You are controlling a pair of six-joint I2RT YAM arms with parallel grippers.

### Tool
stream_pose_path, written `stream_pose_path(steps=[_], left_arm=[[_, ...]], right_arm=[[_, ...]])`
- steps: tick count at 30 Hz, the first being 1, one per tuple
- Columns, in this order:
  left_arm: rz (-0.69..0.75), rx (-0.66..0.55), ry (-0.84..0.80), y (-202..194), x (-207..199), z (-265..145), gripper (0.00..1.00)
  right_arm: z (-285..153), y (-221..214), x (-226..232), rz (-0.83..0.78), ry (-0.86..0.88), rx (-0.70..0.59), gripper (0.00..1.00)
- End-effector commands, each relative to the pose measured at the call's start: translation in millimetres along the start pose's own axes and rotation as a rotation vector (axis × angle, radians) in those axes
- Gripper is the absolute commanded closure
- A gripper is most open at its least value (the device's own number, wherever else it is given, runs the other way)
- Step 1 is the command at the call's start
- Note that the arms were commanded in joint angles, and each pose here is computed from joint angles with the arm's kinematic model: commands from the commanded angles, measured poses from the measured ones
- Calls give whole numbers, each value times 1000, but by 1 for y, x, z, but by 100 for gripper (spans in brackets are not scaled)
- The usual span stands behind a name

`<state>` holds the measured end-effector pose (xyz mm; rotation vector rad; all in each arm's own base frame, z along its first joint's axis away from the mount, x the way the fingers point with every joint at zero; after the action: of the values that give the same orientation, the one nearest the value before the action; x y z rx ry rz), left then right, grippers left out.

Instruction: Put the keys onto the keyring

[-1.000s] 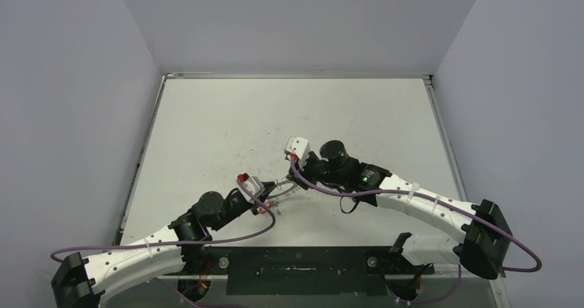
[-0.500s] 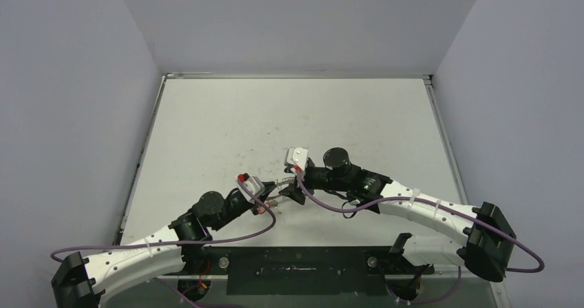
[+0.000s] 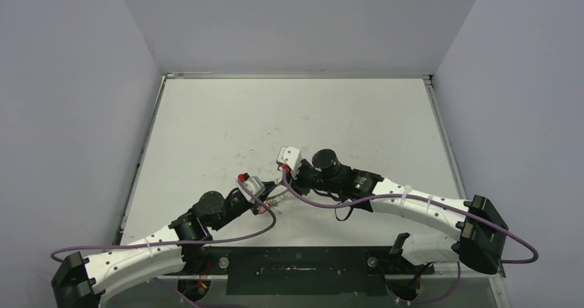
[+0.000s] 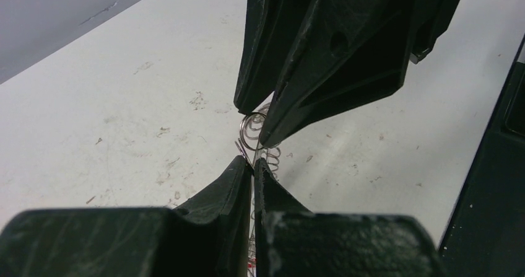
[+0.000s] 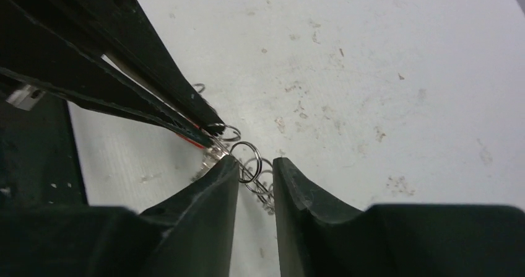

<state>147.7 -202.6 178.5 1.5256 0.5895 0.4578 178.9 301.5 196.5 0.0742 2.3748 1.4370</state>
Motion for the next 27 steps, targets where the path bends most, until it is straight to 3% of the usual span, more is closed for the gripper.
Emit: stream_pose_path(steps=[1, 3, 6, 11, 17, 23, 27], left_arm=[[-11, -137, -26, 44, -5, 4, 100], [-11, -137, -27, 44, -6, 4, 100], [-8, -135, -32, 43, -6, 4, 100], [29, -137, -66, 42, -9, 1, 100], [185, -167, -217, 40, -22, -6, 100], [339, -205, -315, 38, -30, -12, 100], [353, -202, -316, 40, -30, -12, 100]], right_arm=[[-10, 6, -20, 6, -138, 58, 78], [-14, 6, -23, 9, -162, 58, 82], [-21, 7, -24, 10, -178, 37, 81], [-35, 15, -22, -14, -153, -56, 66], [-53, 11, -39, 82, -132, -171, 60], [-64, -3, -49, 146, -139, -176, 54], [-67, -22, -55, 229, -174, -145, 50]])
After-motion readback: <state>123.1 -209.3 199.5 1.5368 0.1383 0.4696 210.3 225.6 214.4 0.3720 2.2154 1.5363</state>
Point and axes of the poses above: each gripper's point midway between its finger pads, its own z axis out along the fingers, its own x axis along the line the jaws close on, y = z × x, the point moved 5 cm from there along -z, back along the fingers, and after that the axes turned 8 degrees about -z, right-handed, at the moved point
